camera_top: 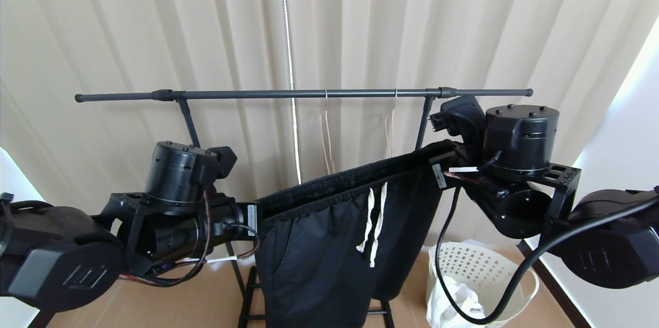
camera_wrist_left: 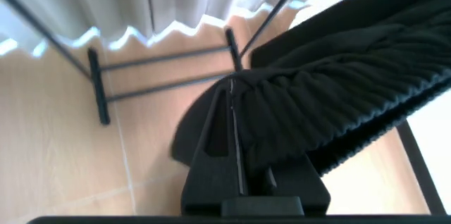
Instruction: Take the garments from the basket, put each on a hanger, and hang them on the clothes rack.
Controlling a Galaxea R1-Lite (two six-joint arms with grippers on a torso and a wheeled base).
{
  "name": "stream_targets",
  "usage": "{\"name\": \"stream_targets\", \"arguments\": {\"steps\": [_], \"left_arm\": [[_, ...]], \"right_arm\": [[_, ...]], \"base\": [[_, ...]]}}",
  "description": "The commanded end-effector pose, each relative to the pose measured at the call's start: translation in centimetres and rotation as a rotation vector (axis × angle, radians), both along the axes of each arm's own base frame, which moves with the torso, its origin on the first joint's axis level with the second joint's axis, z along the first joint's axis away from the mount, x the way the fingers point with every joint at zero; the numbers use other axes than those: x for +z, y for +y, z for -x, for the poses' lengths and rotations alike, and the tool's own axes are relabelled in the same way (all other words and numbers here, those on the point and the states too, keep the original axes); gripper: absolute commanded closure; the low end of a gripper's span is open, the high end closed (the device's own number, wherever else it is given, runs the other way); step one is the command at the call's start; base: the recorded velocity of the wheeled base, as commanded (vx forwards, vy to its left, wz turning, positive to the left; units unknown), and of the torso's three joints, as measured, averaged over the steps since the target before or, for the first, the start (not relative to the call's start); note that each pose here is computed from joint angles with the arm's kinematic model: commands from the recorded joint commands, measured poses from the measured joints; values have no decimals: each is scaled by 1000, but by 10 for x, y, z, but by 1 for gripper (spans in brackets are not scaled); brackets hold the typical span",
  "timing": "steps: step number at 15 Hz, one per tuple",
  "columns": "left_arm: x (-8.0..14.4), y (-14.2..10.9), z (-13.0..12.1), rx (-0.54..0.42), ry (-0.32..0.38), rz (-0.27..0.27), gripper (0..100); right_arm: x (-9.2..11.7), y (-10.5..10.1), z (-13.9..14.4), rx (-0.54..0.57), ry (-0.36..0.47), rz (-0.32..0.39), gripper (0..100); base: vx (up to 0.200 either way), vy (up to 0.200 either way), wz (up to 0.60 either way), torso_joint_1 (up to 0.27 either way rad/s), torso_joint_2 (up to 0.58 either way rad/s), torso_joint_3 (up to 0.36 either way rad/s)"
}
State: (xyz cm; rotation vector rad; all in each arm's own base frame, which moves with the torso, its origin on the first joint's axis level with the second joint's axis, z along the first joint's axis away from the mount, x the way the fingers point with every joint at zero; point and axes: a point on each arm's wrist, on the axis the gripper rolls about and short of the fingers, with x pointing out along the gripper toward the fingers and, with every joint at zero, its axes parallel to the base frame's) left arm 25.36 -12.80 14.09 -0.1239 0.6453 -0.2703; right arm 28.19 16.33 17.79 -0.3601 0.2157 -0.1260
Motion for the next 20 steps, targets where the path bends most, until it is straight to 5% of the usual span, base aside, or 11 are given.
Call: {"name": "stream_targets", "arguments": {"steps": [1,4,8,10,15,20], "left_arm": [[9,11,-4,37,-26,6,100],[9,17,-7,46,-33,-13,100],[11,7,-2,9,-39,-7,100],[26,-4,-2,-25,-78,12,100],[61,-20,-33,-28,-28,-11,100],[76,-54,-81,-51,-73,15,100]], "right_arm": [[-2,-16,-16,-58,3,-1,100],[-2,-35,-30,-93,6,-5,100],[-5,-29,-26,-71,24,8,100],[-2,-17,-5,5,128,46,100],[13,1,29,147,240,6,100],[5,22,64,250,359,89,100]], "base": [[0,0,0,0,0,0],[0,0,0,0,0,0],[0,0,0,0,0,0],[0,0,0,0,0,0],[0,0,0,0,0,0],[0,0,0,0,0,0]]}}
